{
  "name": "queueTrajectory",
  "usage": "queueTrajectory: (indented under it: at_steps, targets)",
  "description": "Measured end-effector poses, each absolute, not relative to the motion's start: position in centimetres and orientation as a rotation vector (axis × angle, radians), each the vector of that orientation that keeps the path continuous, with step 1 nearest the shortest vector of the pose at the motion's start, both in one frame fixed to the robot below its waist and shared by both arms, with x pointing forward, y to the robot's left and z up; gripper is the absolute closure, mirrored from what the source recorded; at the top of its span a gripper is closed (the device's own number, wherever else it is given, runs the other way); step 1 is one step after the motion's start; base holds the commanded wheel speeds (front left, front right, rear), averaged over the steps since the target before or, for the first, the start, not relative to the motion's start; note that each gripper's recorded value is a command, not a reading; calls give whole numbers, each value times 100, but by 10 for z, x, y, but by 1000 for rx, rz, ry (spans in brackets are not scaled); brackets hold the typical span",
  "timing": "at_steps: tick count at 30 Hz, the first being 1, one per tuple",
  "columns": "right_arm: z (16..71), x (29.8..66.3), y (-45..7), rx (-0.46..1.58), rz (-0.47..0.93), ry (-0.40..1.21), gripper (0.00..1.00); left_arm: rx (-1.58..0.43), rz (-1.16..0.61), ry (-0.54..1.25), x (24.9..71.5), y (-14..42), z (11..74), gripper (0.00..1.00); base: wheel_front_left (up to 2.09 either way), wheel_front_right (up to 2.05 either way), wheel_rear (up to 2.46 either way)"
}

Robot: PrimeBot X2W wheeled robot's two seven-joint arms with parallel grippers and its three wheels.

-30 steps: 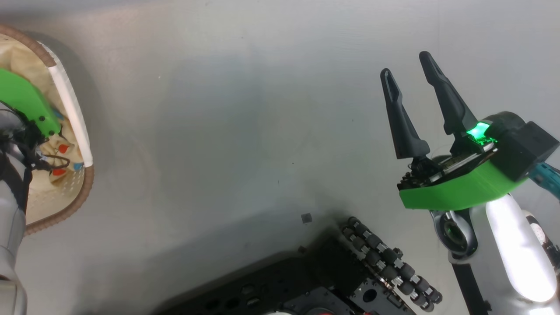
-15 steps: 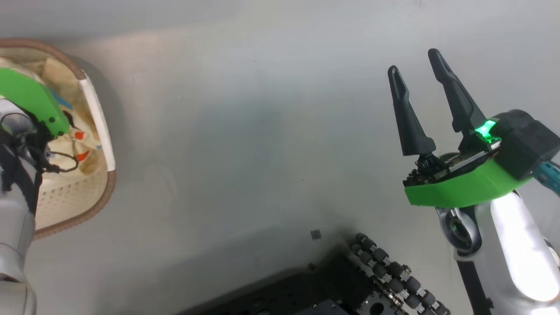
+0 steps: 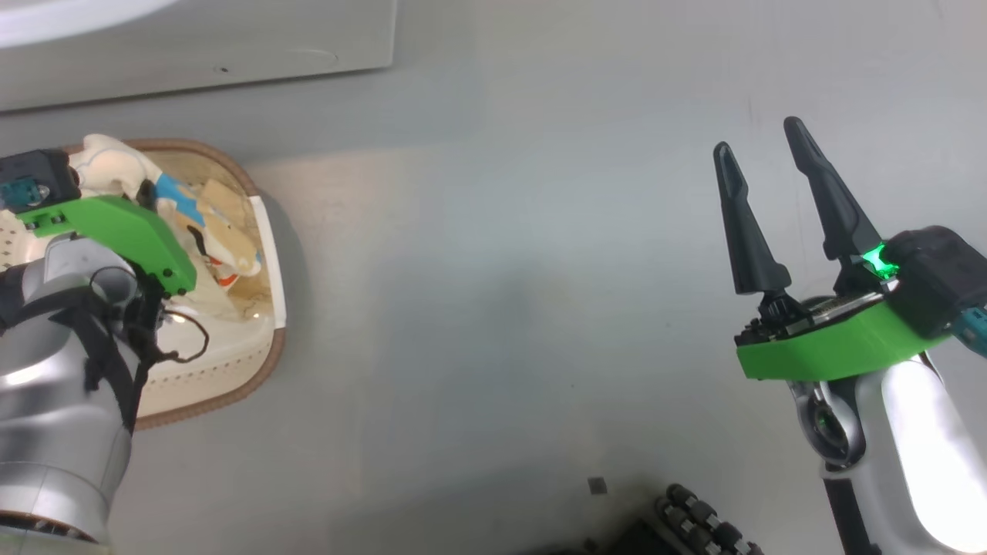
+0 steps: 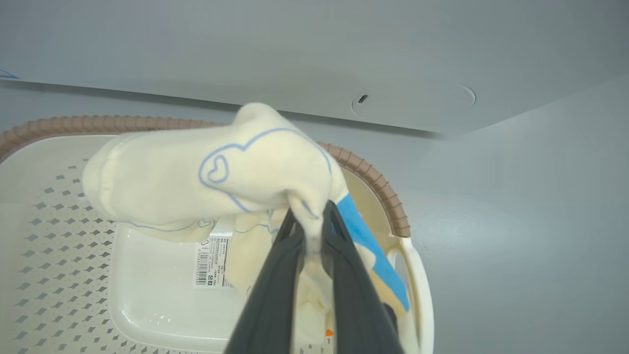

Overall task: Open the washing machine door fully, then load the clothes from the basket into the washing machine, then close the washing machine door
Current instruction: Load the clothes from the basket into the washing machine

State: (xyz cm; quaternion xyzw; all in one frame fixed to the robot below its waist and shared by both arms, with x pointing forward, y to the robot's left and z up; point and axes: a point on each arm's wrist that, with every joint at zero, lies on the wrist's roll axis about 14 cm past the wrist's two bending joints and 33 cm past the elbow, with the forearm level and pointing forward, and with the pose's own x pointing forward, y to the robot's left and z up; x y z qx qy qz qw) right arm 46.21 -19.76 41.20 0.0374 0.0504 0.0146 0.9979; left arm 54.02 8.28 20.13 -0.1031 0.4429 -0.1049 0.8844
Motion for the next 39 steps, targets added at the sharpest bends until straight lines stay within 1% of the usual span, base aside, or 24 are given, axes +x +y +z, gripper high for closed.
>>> queueTrajectory:
  at_steps: [10,11,15,19,24,32,39]
  targets:
    - [454,451,-188,93,61,10,0,-267,-197,640,539,101,284,100,0,0,0]
    - [461,447,-187,93,65,-4,0,-272,-198,593,537,104,301,100,0,0,0]
    - [475,440,-184,96,80,-34,0,-277,-215,500,534,107,335,100,0,0,0]
    - [488,433,-179,104,93,-61,0,-285,-247,369,532,110,378,100,0,0,0]
    - [501,424,-176,112,101,-89,0,-290,-237,235,516,123,418,100,0,0,0]
    - [515,407,-172,124,112,-119,0,-269,-196,108,475,144,456,100,0,0,0]
    - [528,395,-168,136,123,-149,0,-238,-173,63,443,154,470,100,0,0,0]
